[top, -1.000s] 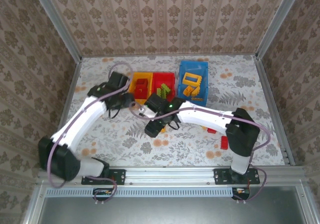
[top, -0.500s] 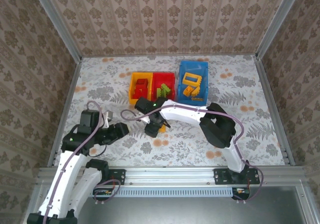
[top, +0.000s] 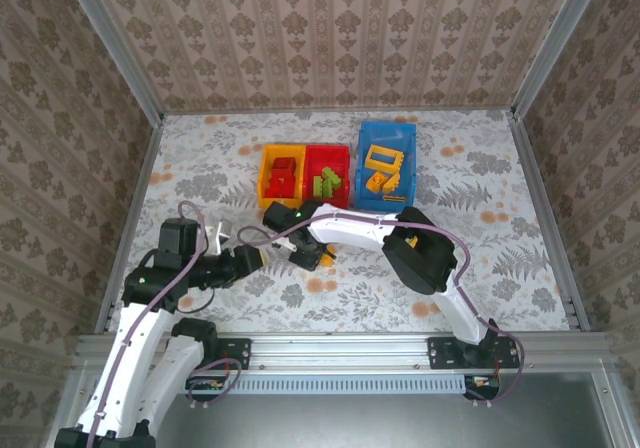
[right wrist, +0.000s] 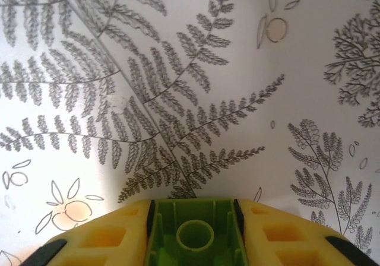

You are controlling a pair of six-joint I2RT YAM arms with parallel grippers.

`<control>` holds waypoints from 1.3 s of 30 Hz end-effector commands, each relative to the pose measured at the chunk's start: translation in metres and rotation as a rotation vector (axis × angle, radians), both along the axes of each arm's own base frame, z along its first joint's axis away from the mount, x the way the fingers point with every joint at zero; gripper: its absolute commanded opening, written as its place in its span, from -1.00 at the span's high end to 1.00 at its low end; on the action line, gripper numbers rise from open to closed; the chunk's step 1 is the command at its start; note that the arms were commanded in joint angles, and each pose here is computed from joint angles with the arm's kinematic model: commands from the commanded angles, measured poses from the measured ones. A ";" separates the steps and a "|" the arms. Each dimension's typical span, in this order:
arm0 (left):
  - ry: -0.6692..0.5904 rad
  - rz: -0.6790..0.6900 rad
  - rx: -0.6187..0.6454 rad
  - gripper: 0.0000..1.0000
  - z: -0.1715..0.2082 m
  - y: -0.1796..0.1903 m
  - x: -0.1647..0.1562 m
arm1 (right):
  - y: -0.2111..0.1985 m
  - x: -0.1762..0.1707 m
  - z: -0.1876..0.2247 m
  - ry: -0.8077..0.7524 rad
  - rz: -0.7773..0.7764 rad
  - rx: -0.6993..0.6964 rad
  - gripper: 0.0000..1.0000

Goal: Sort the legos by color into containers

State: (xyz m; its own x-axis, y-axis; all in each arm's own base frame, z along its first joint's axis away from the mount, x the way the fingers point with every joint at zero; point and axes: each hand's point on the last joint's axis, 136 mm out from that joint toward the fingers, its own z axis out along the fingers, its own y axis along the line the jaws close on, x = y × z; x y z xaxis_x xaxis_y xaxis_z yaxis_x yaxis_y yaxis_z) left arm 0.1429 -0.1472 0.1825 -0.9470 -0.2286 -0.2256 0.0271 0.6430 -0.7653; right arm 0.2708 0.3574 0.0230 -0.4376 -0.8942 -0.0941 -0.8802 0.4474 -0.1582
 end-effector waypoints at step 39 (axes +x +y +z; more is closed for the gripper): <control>-0.321 -0.114 0.064 -0.12 0.071 -0.066 0.084 | -0.056 0.206 0.089 -0.294 -0.596 0.248 0.49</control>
